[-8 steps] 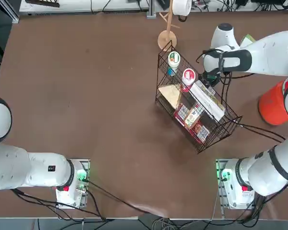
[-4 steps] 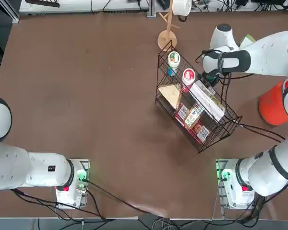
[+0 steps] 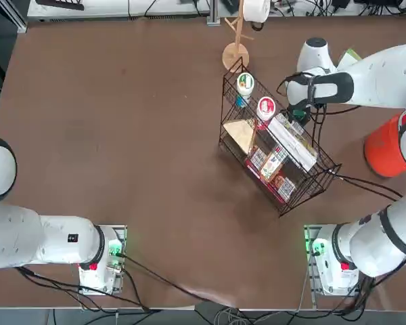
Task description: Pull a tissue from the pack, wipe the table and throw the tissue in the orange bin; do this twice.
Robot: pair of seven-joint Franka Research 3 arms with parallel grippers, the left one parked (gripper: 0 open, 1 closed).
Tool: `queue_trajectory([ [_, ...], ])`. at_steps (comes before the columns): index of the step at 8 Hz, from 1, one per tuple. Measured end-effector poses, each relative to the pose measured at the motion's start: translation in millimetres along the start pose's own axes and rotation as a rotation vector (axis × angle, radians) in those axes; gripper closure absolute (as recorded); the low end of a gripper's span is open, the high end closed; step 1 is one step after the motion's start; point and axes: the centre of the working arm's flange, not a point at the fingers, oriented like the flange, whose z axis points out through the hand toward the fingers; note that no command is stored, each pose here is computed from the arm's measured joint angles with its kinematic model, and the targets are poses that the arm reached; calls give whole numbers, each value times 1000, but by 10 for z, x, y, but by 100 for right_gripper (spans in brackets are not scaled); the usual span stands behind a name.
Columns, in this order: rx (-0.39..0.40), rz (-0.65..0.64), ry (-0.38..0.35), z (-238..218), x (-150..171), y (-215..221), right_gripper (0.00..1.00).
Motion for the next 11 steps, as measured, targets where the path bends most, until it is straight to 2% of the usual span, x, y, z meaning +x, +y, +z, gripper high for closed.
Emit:
queue_trajectory([
  [6,-9,-6,4,381,52,95,99],
  [11,14,-3,53,354,117,90,99],
])
